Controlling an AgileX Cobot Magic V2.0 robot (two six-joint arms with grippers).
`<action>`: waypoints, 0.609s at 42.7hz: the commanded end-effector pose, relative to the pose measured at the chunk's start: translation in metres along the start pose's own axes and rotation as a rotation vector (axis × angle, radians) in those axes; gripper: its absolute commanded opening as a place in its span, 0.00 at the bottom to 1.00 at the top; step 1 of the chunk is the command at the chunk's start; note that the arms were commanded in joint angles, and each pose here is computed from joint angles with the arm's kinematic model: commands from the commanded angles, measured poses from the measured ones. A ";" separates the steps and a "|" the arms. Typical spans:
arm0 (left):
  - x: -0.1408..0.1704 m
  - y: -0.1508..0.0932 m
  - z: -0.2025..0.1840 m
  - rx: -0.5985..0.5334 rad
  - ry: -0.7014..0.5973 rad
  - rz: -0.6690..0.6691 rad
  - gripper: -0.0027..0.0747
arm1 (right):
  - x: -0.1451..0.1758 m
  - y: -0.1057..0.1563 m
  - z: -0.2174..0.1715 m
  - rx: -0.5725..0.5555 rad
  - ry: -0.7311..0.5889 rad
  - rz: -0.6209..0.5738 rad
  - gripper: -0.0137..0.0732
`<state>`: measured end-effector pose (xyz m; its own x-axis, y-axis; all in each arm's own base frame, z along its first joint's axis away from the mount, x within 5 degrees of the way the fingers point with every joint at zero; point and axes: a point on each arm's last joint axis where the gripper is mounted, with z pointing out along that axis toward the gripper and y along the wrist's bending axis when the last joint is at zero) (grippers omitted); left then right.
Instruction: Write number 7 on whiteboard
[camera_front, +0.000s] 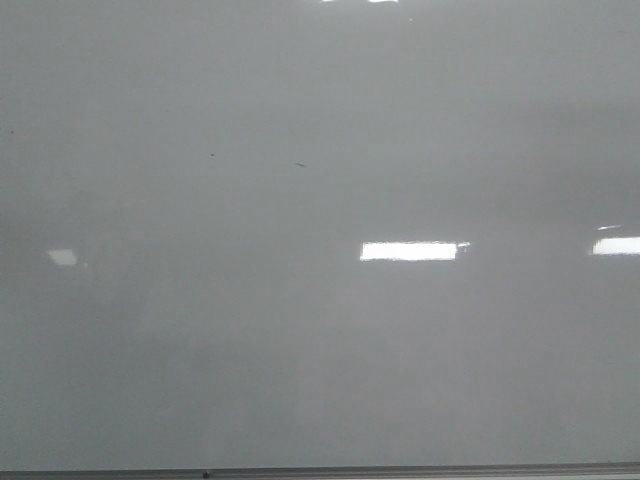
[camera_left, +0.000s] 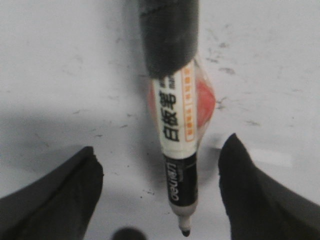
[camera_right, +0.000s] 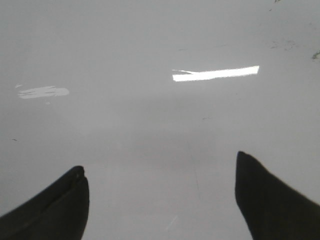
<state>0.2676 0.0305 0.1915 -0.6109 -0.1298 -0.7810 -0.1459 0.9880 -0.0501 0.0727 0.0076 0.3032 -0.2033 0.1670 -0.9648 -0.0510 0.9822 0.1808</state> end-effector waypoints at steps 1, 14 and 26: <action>-0.020 -0.002 -0.002 0.016 -0.135 -0.001 0.51 | -0.017 0.002 -0.001 -0.005 -0.089 -0.009 0.86; -0.020 -0.002 0.002 0.020 -0.151 0.002 0.15 | -0.016 0.002 -0.001 -0.005 -0.084 -0.009 0.86; -0.017 -0.012 -0.023 0.026 -0.008 0.023 0.06 | -0.016 0.002 -0.001 -0.005 -0.078 -0.010 0.86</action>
<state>0.2649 0.0269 0.1900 -0.6522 -0.1141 -0.7494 -0.1304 0.9908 -0.0374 0.0725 0.0078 0.3021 -0.2153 0.1660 -0.9623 -0.0510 0.9822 0.1808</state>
